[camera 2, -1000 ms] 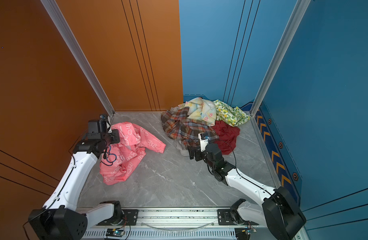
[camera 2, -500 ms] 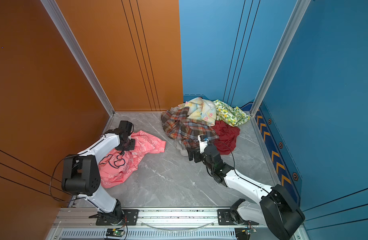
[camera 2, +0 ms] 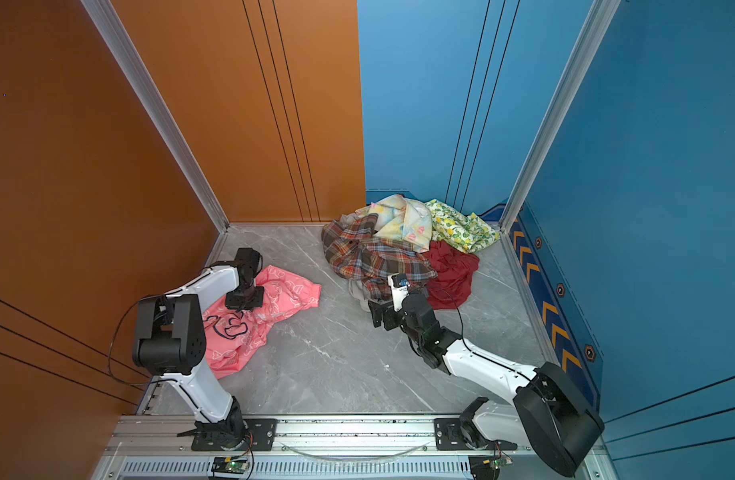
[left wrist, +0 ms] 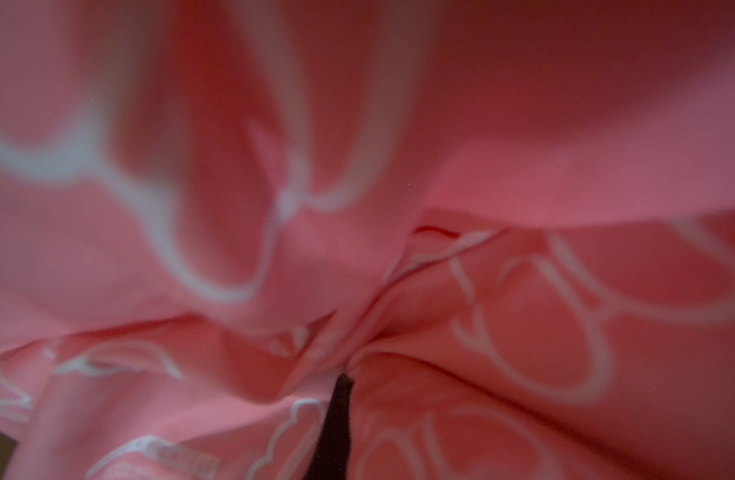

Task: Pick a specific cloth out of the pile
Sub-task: 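Open the left gripper to release the pink cloth onto the floor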

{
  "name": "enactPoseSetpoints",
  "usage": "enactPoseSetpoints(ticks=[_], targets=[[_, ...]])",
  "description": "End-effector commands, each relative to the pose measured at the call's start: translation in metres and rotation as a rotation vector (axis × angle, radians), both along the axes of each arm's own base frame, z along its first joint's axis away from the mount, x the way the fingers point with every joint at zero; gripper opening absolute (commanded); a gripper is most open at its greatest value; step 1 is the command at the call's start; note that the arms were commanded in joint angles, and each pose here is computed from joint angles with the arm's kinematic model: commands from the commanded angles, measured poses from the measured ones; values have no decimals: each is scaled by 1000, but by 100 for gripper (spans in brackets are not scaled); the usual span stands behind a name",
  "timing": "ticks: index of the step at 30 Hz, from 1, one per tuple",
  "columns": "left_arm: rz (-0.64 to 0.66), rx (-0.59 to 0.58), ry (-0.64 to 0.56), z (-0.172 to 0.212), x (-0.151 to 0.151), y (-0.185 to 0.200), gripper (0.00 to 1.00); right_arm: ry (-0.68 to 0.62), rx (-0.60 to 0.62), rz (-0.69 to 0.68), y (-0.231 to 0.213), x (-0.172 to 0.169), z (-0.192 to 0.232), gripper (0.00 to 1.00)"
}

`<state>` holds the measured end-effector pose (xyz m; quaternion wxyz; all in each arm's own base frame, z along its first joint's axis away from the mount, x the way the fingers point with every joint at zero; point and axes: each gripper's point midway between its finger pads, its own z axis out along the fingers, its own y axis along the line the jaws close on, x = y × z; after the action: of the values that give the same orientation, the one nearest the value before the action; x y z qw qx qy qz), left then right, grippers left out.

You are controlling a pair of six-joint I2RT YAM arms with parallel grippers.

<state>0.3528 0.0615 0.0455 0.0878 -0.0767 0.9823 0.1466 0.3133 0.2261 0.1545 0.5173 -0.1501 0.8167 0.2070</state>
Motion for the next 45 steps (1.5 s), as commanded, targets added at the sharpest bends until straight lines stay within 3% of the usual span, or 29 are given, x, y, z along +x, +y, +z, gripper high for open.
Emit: enactPoseSetpoints(ticks=[1, 18, 28, 36, 43, 45], targets=[[39, -61, 88, -21, -13, -2, 0, -27, -39, 0, 4, 5, 3, 100], [71, -112, 139, -47, -7, -1, 1, -31, -153, -10, 0, 13, -4, 100], [45, -89, -46, 13, 10, -4, 50, -26, -177, -49, -8, 17, 9, 100], [6, -104, -184, 55, 15, -15, 72, -33, -173, -57, -10, 20, 29, 100], [-37, -111, -333, 92, 15, -23, 100, -55, -142, -89, -20, 23, 50, 100], [-52, -126, -394, 104, 16, -27, 98, -55, -134, -113, -28, 26, 54, 100]])
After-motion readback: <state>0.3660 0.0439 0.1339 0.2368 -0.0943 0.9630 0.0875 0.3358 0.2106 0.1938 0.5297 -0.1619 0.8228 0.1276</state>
